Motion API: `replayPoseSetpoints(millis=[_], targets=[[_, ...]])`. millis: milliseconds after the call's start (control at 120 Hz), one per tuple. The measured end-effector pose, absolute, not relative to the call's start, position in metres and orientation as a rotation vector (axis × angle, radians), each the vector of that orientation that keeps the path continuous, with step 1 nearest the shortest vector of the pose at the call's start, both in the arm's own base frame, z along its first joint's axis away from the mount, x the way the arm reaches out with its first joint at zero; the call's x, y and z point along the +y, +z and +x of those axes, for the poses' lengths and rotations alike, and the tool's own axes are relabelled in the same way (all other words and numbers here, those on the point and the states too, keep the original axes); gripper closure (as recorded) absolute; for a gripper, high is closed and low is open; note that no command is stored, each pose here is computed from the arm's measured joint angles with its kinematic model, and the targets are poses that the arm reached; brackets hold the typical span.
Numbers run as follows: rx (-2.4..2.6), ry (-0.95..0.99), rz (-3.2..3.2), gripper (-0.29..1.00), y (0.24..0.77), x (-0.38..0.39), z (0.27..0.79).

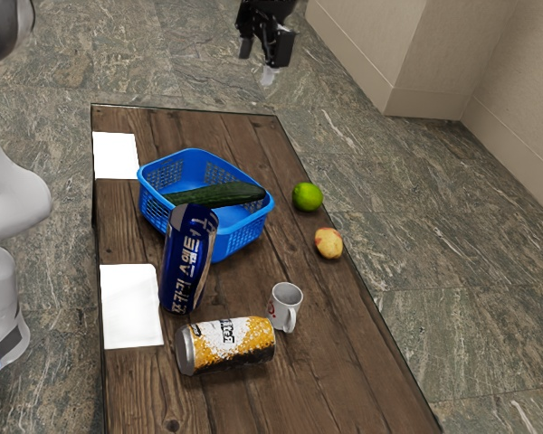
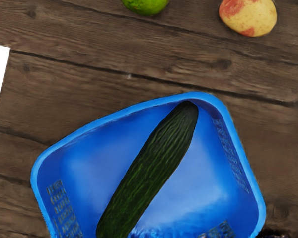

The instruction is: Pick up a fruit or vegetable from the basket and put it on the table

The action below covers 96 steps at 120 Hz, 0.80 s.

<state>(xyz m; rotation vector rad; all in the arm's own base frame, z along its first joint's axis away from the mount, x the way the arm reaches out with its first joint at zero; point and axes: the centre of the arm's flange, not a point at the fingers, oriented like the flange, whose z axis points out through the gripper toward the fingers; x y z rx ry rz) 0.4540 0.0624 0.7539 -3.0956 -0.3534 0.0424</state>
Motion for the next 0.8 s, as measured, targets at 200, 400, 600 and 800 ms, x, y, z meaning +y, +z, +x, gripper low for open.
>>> replayPoseSetpoints(millis=[200,400,600,800], targets=[[-0.022,0.146,-3.146,0.0,0.723,0.084,0.416],[0.076,0.334,-3.132,0.0,0.622,0.138,0.451],[0.616,0.188,-3.041,0.0,0.626,0.045,0.469],[0.757,0.144,-3.046,0.0,0.595,0.087,0.434]])
